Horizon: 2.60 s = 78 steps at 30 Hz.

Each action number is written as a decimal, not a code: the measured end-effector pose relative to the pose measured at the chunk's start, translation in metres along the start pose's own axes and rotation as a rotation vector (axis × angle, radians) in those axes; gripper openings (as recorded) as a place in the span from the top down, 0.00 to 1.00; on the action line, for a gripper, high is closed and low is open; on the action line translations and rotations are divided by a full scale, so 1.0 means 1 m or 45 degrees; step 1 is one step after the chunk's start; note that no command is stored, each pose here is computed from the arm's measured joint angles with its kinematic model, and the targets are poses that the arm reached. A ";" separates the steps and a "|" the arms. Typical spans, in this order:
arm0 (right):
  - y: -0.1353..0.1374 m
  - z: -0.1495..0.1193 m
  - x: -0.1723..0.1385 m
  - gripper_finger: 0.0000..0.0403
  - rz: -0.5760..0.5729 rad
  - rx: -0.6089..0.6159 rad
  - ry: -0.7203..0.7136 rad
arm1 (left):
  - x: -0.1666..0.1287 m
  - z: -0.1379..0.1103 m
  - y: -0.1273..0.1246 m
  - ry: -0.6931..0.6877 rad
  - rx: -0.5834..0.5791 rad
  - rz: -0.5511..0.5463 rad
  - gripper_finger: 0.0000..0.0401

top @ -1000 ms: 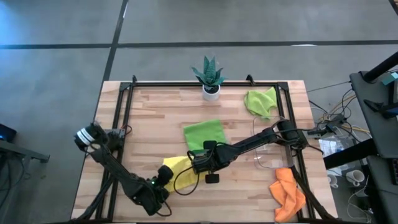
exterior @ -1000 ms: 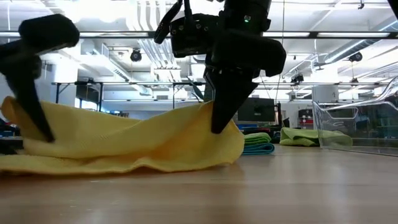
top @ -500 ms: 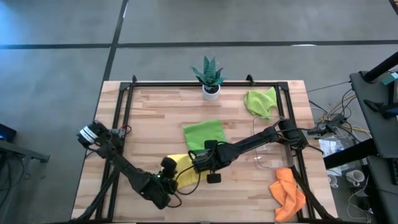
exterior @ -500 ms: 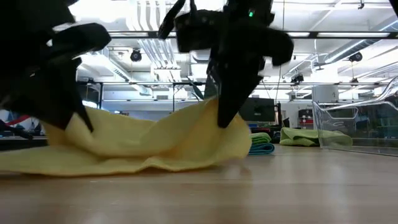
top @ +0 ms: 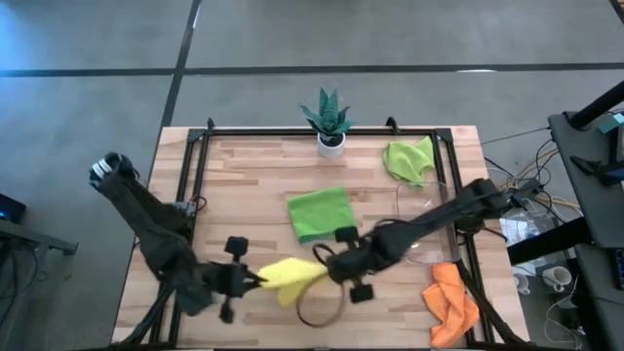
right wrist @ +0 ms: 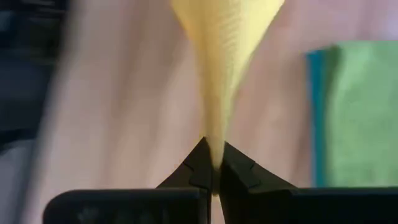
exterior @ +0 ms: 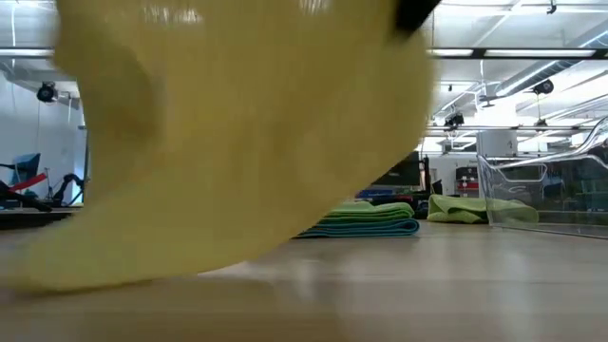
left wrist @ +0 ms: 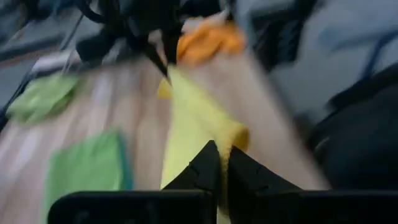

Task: Fold microfiber towels
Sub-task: Fold the yellow towel on the table

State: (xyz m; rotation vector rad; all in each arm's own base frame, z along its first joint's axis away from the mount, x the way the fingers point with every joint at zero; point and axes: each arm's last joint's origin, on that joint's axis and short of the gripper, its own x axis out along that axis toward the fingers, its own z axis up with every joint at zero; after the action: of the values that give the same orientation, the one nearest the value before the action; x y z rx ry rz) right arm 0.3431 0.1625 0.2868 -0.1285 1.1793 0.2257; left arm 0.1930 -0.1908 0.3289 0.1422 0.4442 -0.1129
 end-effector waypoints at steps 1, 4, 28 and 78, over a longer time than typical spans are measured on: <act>0.006 -0.003 -0.013 0.98 0.045 0.001 -0.019 | -0.008 0.007 0.000 -0.059 -0.005 -0.033 1.00; 0.019 -0.008 -0.057 0.98 0.135 0.016 -0.110 | -0.027 0.029 0.006 -0.225 -0.018 -0.082 1.00; -0.089 -0.031 0.024 0.98 -0.755 -0.068 0.416 | 0.070 -0.126 0.066 0.057 -0.177 0.378 1.00; -0.061 -0.045 0.030 0.98 -0.356 -0.067 0.009 | 0.106 -0.151 0.043 -0.046 -0.253 0.181 1.00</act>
State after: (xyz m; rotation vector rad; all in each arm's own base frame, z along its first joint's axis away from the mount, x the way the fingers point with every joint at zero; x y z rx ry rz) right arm 0.3285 0.0969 0.2411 -0.3377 1.1482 0.0103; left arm 0.2303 -0.1322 0.1529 -0.0240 0.4059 0.0683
